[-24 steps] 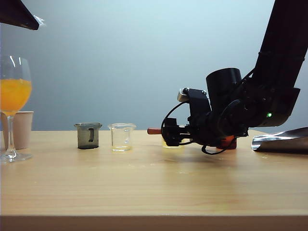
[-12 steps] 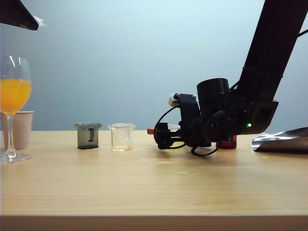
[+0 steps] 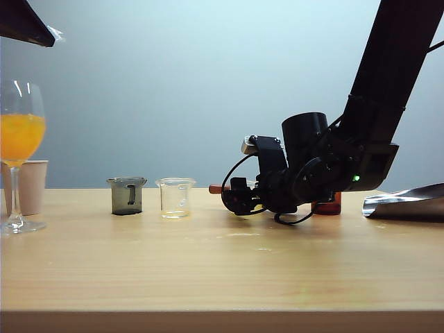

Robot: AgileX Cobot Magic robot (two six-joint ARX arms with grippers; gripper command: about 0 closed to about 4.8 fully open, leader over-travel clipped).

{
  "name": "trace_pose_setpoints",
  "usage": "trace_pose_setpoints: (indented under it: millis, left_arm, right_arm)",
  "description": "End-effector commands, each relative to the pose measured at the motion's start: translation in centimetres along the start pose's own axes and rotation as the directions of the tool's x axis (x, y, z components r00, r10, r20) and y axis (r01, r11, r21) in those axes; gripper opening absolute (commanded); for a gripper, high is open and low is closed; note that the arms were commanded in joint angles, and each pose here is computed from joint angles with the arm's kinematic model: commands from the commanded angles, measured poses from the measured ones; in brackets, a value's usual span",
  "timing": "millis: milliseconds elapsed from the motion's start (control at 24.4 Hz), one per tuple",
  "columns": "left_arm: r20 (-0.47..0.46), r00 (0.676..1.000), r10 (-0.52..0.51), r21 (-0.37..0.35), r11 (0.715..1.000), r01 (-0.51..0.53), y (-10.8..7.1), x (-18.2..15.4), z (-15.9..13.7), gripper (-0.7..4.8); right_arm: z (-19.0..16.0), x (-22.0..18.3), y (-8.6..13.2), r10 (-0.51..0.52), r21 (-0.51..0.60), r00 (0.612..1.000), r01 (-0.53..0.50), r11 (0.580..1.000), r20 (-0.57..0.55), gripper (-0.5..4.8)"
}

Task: Pick up the third measuring cup from the left, pour the pineapple juice inside into the goblet, and finally put the measuring cup back in its original place.

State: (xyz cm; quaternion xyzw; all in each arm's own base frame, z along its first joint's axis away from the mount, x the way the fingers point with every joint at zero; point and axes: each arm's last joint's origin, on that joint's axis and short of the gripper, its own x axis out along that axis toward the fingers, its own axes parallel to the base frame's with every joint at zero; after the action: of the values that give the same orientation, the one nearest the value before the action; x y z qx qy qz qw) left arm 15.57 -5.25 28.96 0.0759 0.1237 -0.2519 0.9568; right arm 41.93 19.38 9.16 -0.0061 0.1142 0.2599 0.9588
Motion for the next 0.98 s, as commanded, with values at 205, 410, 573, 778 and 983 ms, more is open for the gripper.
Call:
trace_pose_setpoints:
  millis: [205,410,573,778,983]
  left_arm:
    - [0.032,0.999,0.009,0.011,1.000,-0.009,0.0,-0.4,0.4,-0.05]
    - [0.045,0.999,0.011,0.013,1.000,-0.012,-0.1,-1.0,0.6,-0.05]
    - [0.010,0.999,0.051,0.001,0.999,-0.051,0.0,-1.8,1.2,-0.05]
    - [-0.022,0.989,0.145,-0.007,0.989,-0.145,0.2,-2.8,2.2,-0.05]
    - [-0.016,0.982,0.189,-0.069,0.979,-0.190,0.8,-4.5,2.6,-0.05]
  right_arm:
    - [0.1,0.0,0.1,0.003,0.024,1.000,-0.003,1.000,0.001,1.10]
    - [1.5,-0.3,0.4,0.040,0.026,0.999,-0.041,0.999,0.027,1.10]
    - [4.1,-1.0,1.2,0.076,0.016,0.995,-0.077,0.997,0.068,1.11]
    - [6.6,-1.9,2.2,0.098,0.026,0.990,-0.101,0.995,0.098,1.13]
    - [10.2,-3.6,3.9,0.138,0.016,0.985,-0.140,0.990,0.106,1.12]
